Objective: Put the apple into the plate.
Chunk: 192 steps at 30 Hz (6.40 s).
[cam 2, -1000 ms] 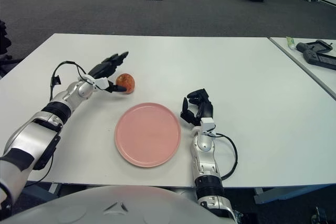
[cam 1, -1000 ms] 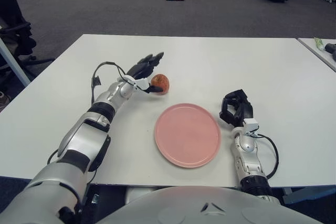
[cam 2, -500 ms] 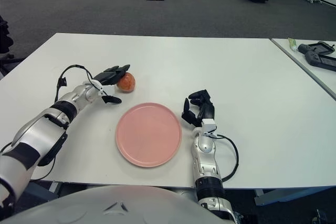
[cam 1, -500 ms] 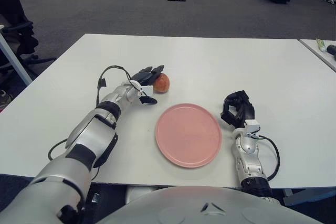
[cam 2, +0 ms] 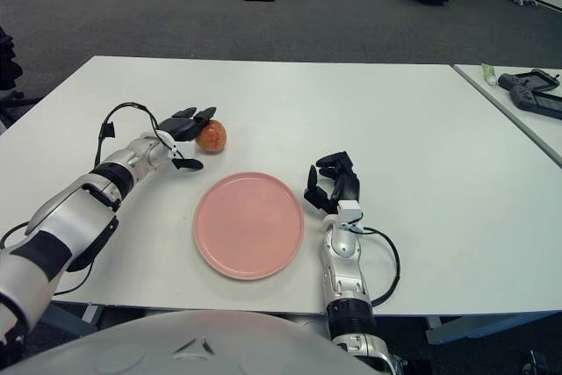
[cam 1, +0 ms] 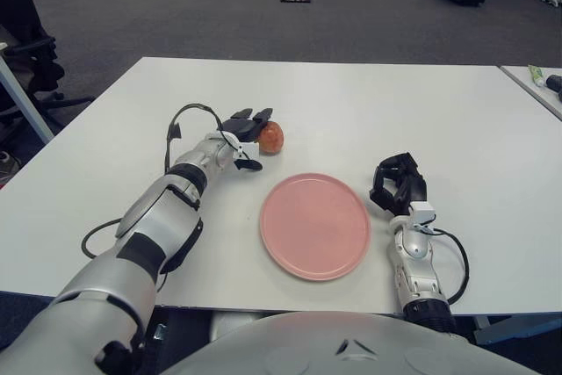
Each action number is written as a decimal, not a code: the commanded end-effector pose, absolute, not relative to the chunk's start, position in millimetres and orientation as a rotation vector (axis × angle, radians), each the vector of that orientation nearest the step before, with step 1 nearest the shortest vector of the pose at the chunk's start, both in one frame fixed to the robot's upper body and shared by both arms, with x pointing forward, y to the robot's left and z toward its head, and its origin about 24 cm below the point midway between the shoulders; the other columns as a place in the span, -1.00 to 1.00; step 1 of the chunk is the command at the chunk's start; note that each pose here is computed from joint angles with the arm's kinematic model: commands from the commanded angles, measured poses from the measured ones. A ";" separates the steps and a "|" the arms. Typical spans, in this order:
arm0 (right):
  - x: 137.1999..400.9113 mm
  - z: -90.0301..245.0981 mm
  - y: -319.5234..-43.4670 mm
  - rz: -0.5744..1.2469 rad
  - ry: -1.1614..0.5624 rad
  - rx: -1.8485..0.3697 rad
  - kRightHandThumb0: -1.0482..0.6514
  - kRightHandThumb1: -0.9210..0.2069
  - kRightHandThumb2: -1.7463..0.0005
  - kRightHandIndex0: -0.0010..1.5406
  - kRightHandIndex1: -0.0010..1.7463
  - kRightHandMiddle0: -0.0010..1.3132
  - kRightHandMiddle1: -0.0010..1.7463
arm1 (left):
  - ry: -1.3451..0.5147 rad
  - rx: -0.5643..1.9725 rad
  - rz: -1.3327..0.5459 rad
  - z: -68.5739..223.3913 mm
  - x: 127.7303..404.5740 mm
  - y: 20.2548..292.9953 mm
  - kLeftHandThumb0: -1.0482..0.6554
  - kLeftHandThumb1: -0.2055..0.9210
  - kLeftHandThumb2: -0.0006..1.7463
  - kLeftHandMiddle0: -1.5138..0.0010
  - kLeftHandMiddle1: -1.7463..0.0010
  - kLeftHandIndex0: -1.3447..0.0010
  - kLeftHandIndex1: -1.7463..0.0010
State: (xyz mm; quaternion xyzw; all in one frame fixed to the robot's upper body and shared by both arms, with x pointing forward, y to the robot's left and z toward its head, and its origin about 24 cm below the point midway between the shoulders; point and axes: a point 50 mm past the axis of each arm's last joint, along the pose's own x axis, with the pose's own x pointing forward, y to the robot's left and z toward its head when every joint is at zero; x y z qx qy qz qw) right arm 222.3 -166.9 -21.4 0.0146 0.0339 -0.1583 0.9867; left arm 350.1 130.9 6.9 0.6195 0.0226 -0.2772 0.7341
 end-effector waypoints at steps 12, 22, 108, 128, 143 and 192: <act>208.5 -38.7 -171.4 -0.323 0.155 0.029 -0.25 -0.33 -0.19 -0.09 1.00 -0.33 1.00 | 0.124 1.448 -0.720 -9.8 340.5 125.6 -0.85 0.28 -0.26 1.00 1.00 1.00 1.00; 207.6 -38.7 -167.8 -0.331 0.157 0.040 -0.25 -0.33 -0.19 -0.08 1.00 -0.33 1.00 | 0.061 1.473 -0.709 2.2 348.9 112.7 -0.78 0.37 -0.23 1.00 1.00 1.00 1.00; 206.3 -39.4 -165.6 -0.333 0.162 0.036 -0.25 -0.32 -0.20 -0.03 1.00 -0.33 1.00 | -0.205 1.424 -0.749 72.1 378.1 63.3 -0.72 0.02 0.02 1.00 1.00 1.00 1.00; 202.2 -39.8 -169.4 -0.348 0.146 0.049 -0.26 -0.29 -0.23 0.01 1.00 -0.31 1.00 | -0.168 1.495 -0.806 61.0 372.6 51.1 -0.75 0.13 0.01 0.99 0.99 1.00 0.99; 197.4 -40.8 -171.2 -0.378 0.149 0.018 -0.26 -0.26 -0.25 0.02 1.00 -0.29 1.00 | -0.099 1.512 -0.849 43.3 364.2 48.4 -0.69 0.08 0.03 0.97 0.96 1.00 0.92; 180.8 -34.3 -177.0 -0.447 0.130 0.086 -0.26 -0.30 -0.21 -0.06 1.00 -0.32 1.00 | 0.108 1.507 -0.863 12.2 351.8 60.5 -0.41 -0.18 0.25 1.00 -0.30 1.00 -0.27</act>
